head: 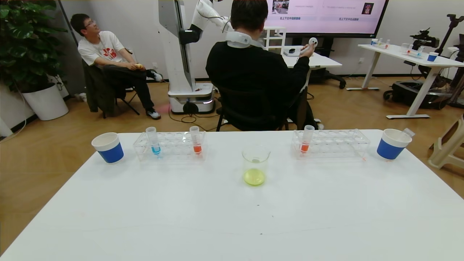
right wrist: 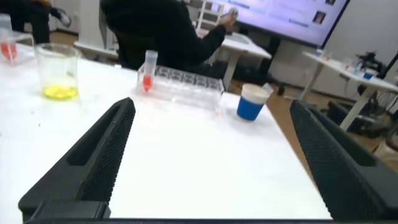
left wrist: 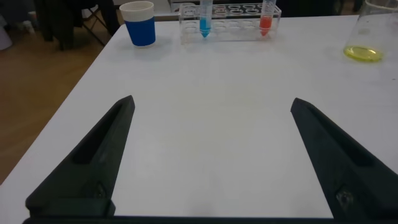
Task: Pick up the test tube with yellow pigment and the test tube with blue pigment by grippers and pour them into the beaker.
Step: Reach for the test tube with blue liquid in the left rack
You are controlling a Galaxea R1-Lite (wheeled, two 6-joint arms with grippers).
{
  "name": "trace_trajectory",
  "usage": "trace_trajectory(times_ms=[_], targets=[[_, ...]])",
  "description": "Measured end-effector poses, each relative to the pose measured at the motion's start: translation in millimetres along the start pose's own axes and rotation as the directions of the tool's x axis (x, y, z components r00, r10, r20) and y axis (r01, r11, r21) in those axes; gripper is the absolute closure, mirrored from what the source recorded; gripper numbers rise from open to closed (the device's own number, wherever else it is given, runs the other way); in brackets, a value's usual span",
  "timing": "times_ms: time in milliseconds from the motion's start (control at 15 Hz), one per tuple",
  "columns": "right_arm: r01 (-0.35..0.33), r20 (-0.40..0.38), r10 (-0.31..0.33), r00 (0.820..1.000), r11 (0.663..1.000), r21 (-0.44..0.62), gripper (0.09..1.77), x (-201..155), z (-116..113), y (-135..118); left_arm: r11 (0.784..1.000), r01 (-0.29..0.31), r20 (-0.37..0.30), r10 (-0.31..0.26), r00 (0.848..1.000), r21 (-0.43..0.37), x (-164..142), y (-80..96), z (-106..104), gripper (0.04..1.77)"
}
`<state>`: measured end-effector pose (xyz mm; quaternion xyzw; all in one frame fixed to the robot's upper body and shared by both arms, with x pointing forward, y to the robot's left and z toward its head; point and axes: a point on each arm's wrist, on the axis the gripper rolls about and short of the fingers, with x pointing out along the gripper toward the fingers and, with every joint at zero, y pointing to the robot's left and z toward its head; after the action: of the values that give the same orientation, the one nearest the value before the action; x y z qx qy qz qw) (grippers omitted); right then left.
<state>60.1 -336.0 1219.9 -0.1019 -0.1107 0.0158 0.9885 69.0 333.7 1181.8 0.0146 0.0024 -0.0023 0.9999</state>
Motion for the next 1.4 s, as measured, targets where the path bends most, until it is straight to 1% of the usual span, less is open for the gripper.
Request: trace_trajectory(times_ms=[67, 133, 200, 333, 400, 533, 1400], targets=[[-0.016, -0.085, 0.017, 0.996, 1.000, 0.009, 0.12, 1.4, -16.4, 3.3, 1.000, 0.000, 0.000, 0.000, 1.000, 0.000, 0.0, 0.0, 0.0, 0.06], [-0.034, -0.175, 0.038, 0.984, 0.999, 0.028, 0.12, 0.8, -29.8, 6.1, 1.000, 0.000, 0.000, 0.000, 1.000, 0.000, 0.0, 0.0, 0.0, 0.06], [-0.032, -0.192, 0.041, 0.980, 0.998, 0.050, 0.12, 0.8, -33.4, 6.9, 1.000, 0.000, 0.000, 0.000, 1.000, 0.000, 0.0, 0.0, 0.0, 0.06], [-0.019, -0.210, 0.039, 0.977, 0.995, 0.096, 0.12, 0.6, -36.6, 7.4, 1.000, 0.000, -0.001, 0.000, 1.000, 0.000, 0.0, 0.0, -0.1, 0.06], [-0.002, -0.215, 0.035, 0.976, 0.989, 0.148, 0.12, 0.6, -37.3, 7.4, 1.000, 0.000, -0.001, 0.000, 1.000, 0.000, 0.0, 0.0, -0.1, 0.06], [0.046, -0.221, 0.001, 0.975, 0.977, 0.207, 0.12, 0.6, -37.6, 6.7, 1.000, 0.000, -0.001, 0.000, 1.000, 0.000, 0.0, 0.0, -0.1, 0.06], [0.052, -0.223, -0.003, 0.975, 0.976, 0.212, 0.12, 0.7, -38.0, 6.7, 1.000, 0.000, 0.000, 0.000, 1.000, -0.001, 0.0, 0.0, 0.0, 0.06]])
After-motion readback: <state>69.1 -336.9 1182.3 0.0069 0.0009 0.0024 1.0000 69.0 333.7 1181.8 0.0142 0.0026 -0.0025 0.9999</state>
